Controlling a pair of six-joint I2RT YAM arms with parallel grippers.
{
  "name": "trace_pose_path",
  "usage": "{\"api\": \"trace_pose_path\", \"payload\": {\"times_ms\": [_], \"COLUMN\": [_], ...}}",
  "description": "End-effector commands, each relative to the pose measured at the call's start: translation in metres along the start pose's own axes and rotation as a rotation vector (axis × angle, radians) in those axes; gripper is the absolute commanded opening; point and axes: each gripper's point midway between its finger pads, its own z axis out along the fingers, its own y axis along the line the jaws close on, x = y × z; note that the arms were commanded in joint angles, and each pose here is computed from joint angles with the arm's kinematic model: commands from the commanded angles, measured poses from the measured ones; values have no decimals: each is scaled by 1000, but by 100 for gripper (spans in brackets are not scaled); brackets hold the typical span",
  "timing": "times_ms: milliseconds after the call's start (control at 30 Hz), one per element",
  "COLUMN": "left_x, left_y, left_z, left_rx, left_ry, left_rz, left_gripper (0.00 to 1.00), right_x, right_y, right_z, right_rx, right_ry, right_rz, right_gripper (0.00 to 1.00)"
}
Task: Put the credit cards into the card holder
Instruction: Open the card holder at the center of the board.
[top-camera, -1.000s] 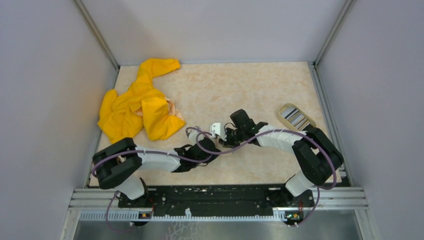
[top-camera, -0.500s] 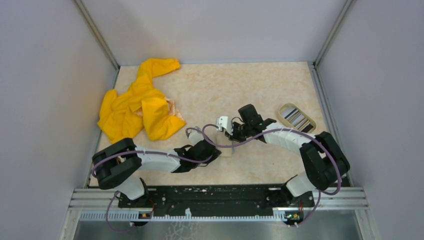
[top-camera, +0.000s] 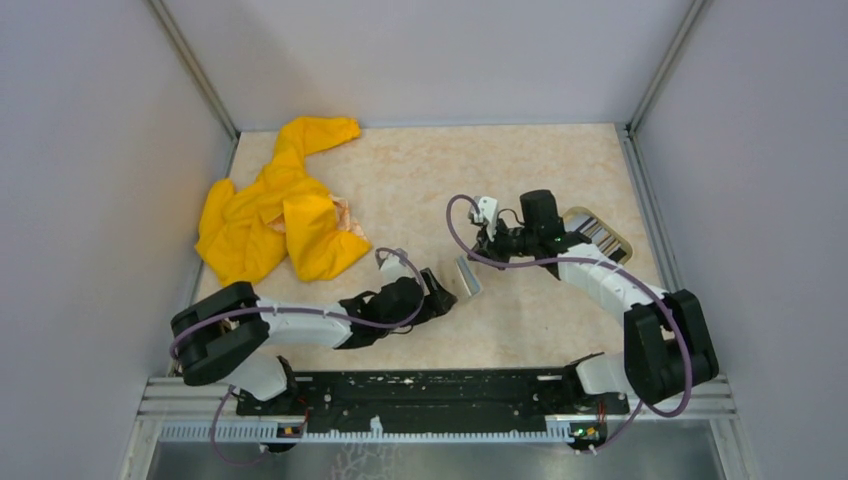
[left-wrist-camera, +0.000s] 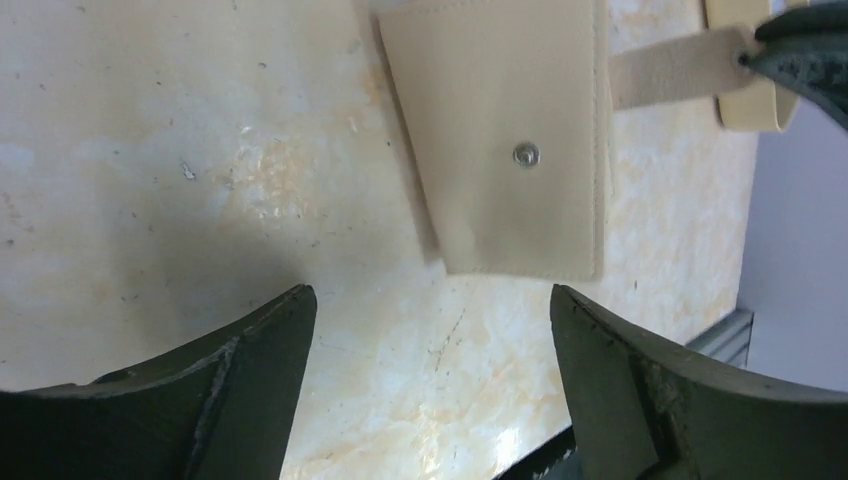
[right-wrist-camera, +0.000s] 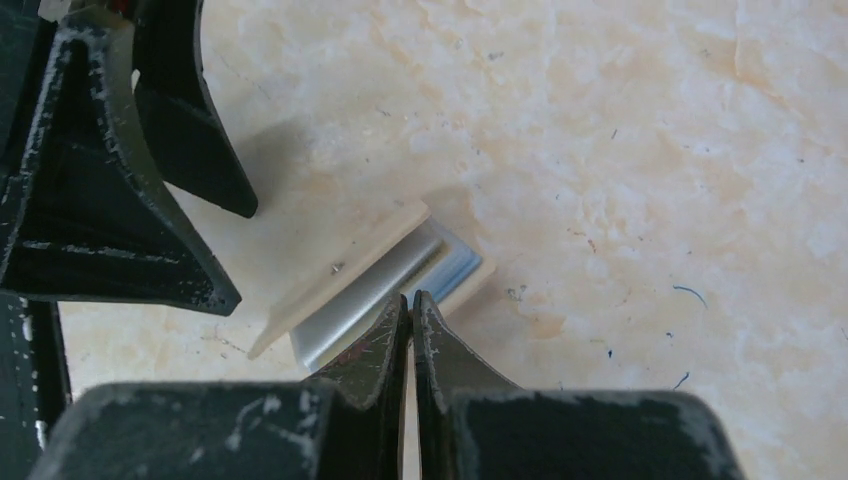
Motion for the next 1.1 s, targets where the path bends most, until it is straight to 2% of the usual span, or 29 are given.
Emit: {"api": "trace_pose_path", "payload": {"times_ms": [0, 67, 300, 367, 567, 767, 900, 1067], "left_x": [2, 1, -14, -19, -24, -39, -50, -65], "left_y": [-15, -20, -40, -44, -9, 35, 44, 36], "left_z": [-18, -24, -35, -33, -7, -4, -12, -25], "left_rx": [188, 259, 415, 409, 152, -91, -148, -139], "left_ry": [17, 17, 25, 19, 41, -9, -32, -52], "left_rz": [195, 204, 161, 163, 166, 262, 350, 469], "left_gripper": [94, 99, 99, 99, 94, 82, 64, 62], "right_x": [-33, -37, -39, -39, -35, -32, -26, -21], "right_y": [9, 13, 14, 13, 9, 5, 1, -3], "right_z": [-8, -9, -11, -11, -11, -11, -10, -8], "right_rx": [-68, -89, -92, -88, -73, -51, -33, -19], "right_ry": [-144, -162, -174, -173, -161, -148, -125, -108], "right_rz": [22, 32, 36, 39, 39, 37, 42, 46], "right_gripper": [0, 0, 0, 0, 0, 0, 0, 0]}}
